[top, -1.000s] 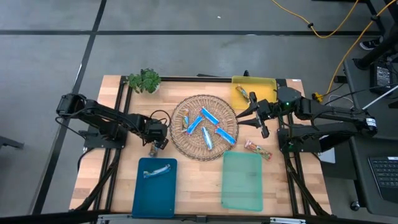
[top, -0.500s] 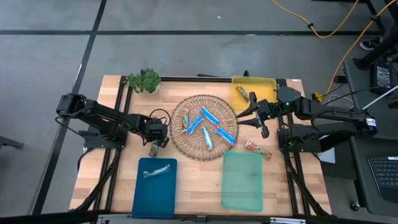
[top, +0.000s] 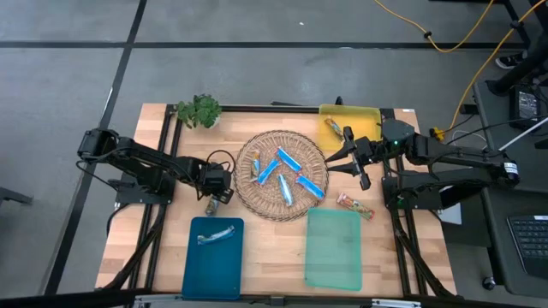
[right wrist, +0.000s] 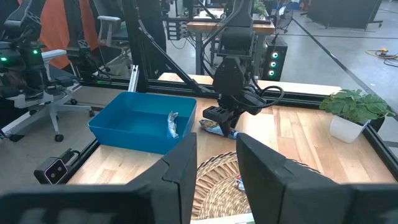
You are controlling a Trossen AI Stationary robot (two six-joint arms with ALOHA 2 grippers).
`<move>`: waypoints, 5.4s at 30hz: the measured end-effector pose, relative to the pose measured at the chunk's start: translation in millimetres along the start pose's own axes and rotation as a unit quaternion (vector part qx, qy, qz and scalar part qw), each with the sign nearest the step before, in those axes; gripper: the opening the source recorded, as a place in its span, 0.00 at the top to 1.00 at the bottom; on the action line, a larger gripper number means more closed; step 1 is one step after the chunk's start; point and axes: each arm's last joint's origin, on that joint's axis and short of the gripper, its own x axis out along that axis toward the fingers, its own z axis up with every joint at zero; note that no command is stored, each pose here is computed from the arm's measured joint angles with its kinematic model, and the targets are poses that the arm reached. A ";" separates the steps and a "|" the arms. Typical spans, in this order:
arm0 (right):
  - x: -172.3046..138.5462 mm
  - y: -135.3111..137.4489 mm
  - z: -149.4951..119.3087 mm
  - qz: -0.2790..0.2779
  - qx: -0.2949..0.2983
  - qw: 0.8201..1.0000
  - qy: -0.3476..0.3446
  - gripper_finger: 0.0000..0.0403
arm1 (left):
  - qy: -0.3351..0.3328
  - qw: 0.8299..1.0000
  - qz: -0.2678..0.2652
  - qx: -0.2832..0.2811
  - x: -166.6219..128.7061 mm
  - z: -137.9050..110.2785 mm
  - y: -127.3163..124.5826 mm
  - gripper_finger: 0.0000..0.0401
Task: Pick and place Granola Bars by type
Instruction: Put the blue granola bar into the blue bin
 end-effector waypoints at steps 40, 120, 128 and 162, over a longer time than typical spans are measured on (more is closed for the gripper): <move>0.0 0.0 0.0 0.000 0.000 1.000 0.000 0.71 | -0.014 0.997 -0.047 0.064 -22.7 6.8 -16.0 0.92; -0.1 -0.4 1.1 -0.005 0.036 0.999 -0.006 0.71 | -0.069 0.841 -0.326 0.426 -211.5 -122.7 -109.7 0.92; -0.1 -0.1 -1.9 -0.004 0.041 0.999 0.009 0.71 | -0.040 0.891 -0.272 0.362 -190.7 -126.8 -116.3 0.92; -1.0 1.2 -13.8 -0.001 0.062 0.996 0.068 0.71 | 0.023 0.980 -0.028 0.196 -51.8 -165.4 -154.1 0.92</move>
